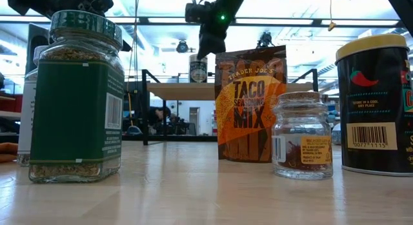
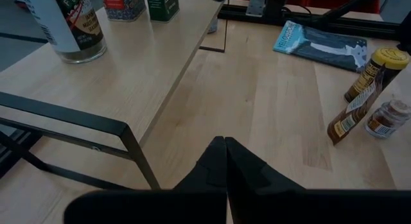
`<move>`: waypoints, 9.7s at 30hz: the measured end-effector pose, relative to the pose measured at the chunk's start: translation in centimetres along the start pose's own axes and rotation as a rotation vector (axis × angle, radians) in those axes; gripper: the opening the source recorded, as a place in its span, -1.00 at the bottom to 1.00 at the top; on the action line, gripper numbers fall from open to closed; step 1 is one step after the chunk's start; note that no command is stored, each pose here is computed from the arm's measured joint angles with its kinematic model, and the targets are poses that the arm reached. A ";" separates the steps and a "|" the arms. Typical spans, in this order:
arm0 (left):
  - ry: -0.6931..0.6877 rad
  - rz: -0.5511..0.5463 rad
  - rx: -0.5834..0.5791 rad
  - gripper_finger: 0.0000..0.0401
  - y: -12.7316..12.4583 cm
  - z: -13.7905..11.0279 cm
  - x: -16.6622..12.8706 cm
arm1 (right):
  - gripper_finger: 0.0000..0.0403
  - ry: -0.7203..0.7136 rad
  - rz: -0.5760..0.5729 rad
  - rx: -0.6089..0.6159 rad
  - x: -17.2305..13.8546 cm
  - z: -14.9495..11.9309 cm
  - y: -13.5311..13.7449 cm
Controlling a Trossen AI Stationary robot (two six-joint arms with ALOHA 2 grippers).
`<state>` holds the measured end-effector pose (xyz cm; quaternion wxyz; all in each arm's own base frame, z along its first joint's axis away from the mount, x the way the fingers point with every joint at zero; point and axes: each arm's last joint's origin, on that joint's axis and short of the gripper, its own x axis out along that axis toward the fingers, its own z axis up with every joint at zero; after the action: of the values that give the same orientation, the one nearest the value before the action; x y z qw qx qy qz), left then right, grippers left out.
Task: Shelf spices
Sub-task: Put the golden seasoning bottle on the shelf, then put the orange seasoning bag on the shelf, then put the white seasoning bottle on the shelf
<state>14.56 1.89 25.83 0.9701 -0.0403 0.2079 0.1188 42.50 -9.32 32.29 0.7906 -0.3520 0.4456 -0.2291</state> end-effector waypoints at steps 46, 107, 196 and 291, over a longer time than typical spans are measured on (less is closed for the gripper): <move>-0.053 -0.006 -0.001 -0.90 -0.1 0.5 0.0 | -1.00 0.059 0.276 0.634 -16.9 -5.3 9.2; 0.234 -0.475 0.397 0.05 -14.1 7.6 16.6 | -0.99 -0.174 0.265 1.173 -24.1 -15.6 26.5; 0.386 0.136 0.010 -1.00 15.2 15.8 7.3 | -0.98 -0.176 0.262 1.148 -24.1 -15.5 26.5; 0.595 -0.160 -0.090 -0.99 -3.8 2.5 1.5 | -0.99 -0.181 0.277 1.171 -24.1 -15.3 26.6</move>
<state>17.77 -1.14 27.63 0.8701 -0.1327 0.4735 0.0340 18.59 18.74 19.73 0.9100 0.1848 0.2183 -0.3002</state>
